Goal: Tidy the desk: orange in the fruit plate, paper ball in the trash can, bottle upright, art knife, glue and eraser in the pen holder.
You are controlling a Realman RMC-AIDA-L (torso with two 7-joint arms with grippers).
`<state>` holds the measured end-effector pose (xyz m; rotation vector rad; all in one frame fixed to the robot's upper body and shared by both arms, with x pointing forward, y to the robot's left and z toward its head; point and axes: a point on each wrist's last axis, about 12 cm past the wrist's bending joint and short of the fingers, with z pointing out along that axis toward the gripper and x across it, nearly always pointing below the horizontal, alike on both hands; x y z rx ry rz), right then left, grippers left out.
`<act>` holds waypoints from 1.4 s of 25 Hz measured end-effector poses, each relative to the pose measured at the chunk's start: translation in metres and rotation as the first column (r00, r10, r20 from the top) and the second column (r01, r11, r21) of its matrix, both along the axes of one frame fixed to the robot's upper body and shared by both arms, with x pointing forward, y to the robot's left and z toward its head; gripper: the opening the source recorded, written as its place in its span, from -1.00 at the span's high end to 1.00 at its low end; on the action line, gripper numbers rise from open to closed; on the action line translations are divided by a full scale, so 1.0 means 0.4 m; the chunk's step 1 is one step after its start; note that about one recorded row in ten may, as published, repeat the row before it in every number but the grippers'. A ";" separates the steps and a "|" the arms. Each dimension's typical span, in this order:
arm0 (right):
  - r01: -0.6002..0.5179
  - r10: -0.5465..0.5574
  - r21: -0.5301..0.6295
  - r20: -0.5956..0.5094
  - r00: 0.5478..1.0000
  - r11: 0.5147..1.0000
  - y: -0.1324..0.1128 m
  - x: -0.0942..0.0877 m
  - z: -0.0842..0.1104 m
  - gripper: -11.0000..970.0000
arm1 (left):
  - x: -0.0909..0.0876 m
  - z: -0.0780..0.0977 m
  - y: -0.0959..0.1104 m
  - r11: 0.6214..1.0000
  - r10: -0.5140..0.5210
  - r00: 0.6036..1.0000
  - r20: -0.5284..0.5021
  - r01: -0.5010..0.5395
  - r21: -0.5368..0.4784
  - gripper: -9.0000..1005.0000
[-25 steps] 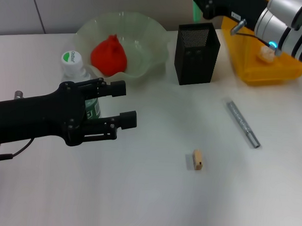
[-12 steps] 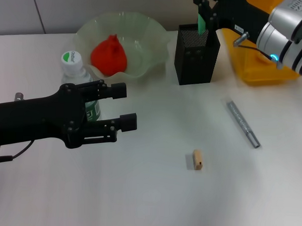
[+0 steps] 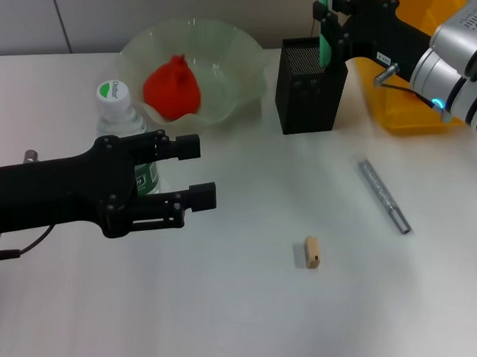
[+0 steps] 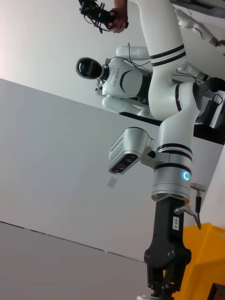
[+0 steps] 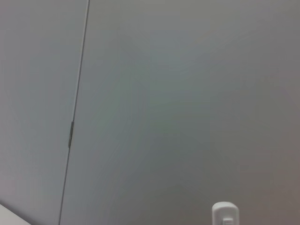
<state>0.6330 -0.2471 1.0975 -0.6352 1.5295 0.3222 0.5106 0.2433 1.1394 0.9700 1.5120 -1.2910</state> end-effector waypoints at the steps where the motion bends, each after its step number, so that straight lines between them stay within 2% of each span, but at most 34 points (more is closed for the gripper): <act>1: 0.001 0.000 0.003 -0.003 1.000 1.000 0.000 0.000 0.000 0.54 | -0.001 0.000 0.000 1.000 -0.001 1.000 0.000 0.001 0.000 -0.55; 17: 0.025 -0.024 0.012 -0.061 0.998 1.000 -0.001 0.005 -0.011 0.43 | -0.009 -0.005 0.005 1.000 -0.003 1.000 -0.009 0.003 -0.004 -0.55; 22: 0.027 -0.026 0.012 -0.059 0.998 1.000 -0.003 0.006 -0.010 0.29 | -0.012 -0.008 0.007 1.000 -0.001 1.000 -0.014 0.001 -0.008 -0.55; 24: 0.027 -0.027 0.013 -0.057 0.998 1.000 -0.003 0.007 -0.007 0.29 | -0.012 -0.009 0.007 1.000 0.001 1.000 -0.017 -0.001 -0.010 -0.55; 29: 0.024 -0.020 0.055 -0.071 0.997 0.998 -0.002 0.015 0.011 0.29 | -0.013 -0.010 0.008 1.000 0.002 1.000 -0.019 -0.002 -0.011 -0.55; 35: -0.037 0.046 0.074 -0.128 0.991 0.997 0.012 0.008 0.044 0.29 | -0.017 -0.010 0.010 1.000 -0.004 1.000 -0.021 0.004 -0.013 -0.55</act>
